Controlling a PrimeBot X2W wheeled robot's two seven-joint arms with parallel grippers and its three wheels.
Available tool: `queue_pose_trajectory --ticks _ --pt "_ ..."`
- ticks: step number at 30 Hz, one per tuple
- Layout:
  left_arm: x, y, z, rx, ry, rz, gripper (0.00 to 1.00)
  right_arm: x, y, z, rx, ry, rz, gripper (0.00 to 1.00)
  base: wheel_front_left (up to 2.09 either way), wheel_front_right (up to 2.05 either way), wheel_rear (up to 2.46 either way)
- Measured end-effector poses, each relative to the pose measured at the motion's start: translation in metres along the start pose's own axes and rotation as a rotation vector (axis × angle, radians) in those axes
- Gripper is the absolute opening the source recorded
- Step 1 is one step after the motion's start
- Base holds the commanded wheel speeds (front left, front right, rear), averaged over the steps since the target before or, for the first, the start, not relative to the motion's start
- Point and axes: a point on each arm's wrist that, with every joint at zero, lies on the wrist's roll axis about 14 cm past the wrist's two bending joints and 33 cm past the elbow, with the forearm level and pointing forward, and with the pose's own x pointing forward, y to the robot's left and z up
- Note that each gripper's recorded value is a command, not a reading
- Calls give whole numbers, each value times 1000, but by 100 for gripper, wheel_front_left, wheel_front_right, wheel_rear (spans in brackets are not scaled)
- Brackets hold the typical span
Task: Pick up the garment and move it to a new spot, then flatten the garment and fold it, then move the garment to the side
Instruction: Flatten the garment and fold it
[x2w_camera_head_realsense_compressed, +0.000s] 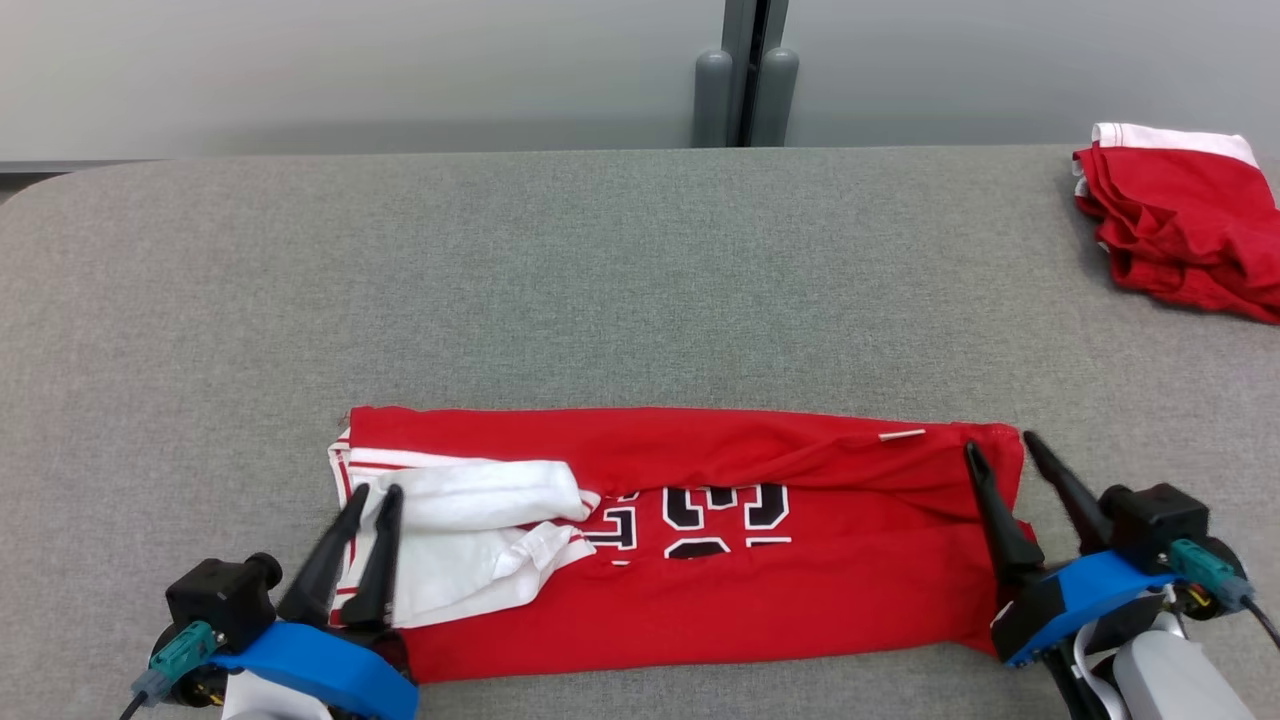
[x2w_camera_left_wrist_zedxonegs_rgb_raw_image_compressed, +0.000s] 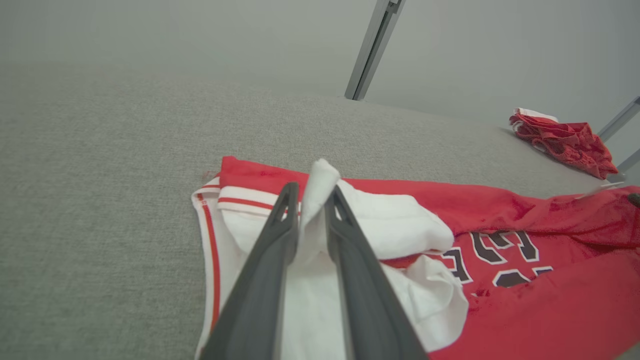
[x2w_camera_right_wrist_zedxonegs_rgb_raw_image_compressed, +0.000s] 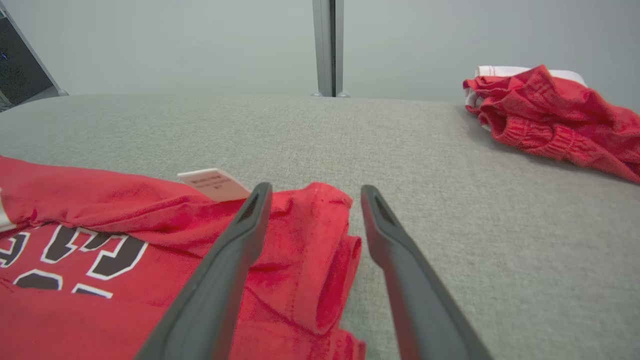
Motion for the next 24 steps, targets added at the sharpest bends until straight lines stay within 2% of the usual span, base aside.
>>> queue_pose_trajectory --ticks 8,12,18,24 --pt "-2 3 46 49 -197 70 100 -7 -6 41 8 -140 -25 100 0 0 0" --pt "-7 7 69 96 -293 116 100 -7 -12 49 10 -162 -41 100 0 0 0" --pt "-16 15 85 137 -371 185 100 6 -21 37 36 -96 -69 100 0 0 0" --pt "-23 27 81 202 -358 243 100 9 -17 -5 119 68 -92 100 0 0 0"
